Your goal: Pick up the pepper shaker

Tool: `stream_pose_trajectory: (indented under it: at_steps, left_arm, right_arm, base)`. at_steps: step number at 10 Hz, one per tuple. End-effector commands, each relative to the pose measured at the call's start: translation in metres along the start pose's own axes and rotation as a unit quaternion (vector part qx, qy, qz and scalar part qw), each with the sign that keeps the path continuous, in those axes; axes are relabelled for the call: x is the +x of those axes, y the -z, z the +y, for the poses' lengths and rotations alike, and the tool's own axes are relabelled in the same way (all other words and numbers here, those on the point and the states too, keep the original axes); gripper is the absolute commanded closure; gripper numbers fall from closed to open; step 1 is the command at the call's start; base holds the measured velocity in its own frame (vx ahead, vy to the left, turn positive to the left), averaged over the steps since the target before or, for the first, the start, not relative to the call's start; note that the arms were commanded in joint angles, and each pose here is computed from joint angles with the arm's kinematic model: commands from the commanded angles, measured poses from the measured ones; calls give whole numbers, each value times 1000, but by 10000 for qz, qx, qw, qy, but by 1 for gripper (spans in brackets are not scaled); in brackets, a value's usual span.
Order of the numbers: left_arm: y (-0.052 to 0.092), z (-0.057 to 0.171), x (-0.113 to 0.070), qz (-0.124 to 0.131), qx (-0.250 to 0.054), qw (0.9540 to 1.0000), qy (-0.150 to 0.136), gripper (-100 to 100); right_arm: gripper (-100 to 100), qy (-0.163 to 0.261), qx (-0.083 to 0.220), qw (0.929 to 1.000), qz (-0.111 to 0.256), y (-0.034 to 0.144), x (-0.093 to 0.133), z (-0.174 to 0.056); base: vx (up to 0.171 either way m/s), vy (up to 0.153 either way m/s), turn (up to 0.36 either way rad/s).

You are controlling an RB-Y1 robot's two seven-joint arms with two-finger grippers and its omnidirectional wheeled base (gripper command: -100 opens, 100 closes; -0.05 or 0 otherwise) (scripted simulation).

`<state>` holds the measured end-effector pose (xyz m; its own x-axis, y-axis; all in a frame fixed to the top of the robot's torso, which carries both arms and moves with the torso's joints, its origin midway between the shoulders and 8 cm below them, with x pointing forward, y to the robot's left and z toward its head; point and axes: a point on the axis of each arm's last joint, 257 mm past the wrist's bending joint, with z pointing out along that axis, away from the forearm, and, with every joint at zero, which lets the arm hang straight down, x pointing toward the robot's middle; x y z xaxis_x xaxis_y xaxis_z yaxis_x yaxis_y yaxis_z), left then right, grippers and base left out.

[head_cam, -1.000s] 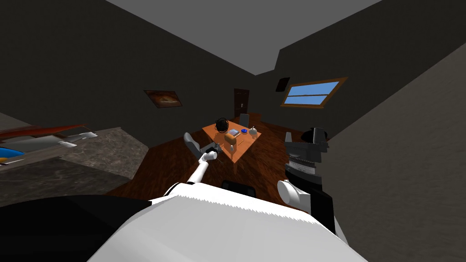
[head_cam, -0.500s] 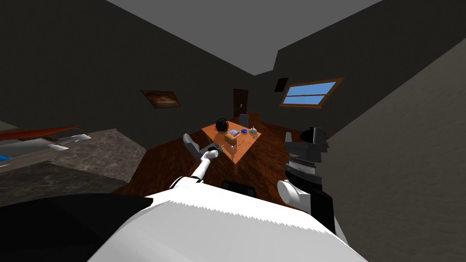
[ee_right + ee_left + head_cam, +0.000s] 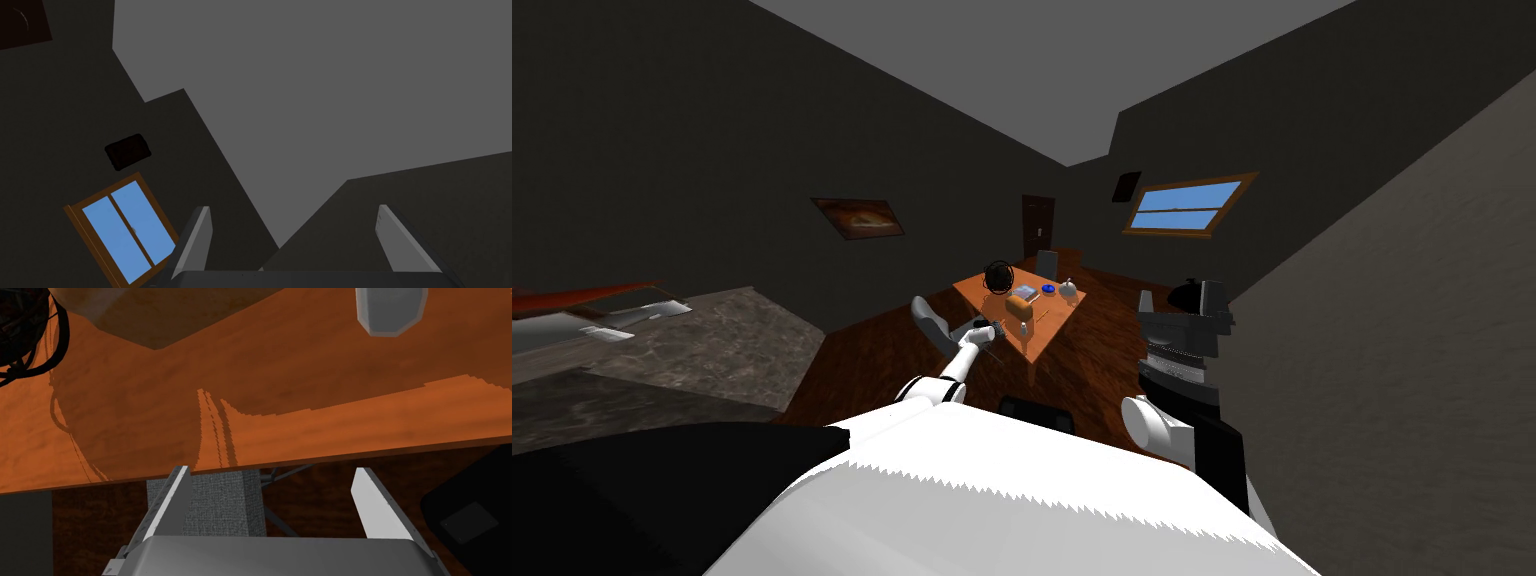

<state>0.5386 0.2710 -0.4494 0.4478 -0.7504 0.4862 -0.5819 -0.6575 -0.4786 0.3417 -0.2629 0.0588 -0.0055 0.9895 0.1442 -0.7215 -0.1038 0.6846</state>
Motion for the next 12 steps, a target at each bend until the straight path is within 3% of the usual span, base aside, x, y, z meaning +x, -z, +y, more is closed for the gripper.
stream_pose_trajectory:
  at_steps: [1,4,5,7,9,12]
  left_arm:
    - [-4,9,-3,-78,-179,9998,72,-100]
    - [-11,32,6,-216,-674,9971,271,-100]
    - [-11,35,3,-246,-705,9968,280,-100]
    - [-13,54,20,-304,-1121,9923,420,-100]
    - [-13,59,16,-347,-1168,9916,434,-100]
    - [-12,82,32,-403,-1577,9852,537,-100]
  right_arm:
    - [0,0,0,10000,0,0,0,0]
    - [0,0,0,10000,0,0,0,0]
    - [0,0,0,10000,0,0,0,0]
    - [0,0,0,10000,0,0,0,0]
    - [0,0,0,10000,0,0,0,0]
    - [0,0,0,10000,0,0,0,0]
  base:
    - [21,43,-42]
    - [19,42,-58]
    - [19,41,-39]
    - [33,56,-96]
    - [29,40,-10]
    - [19,37,-53]
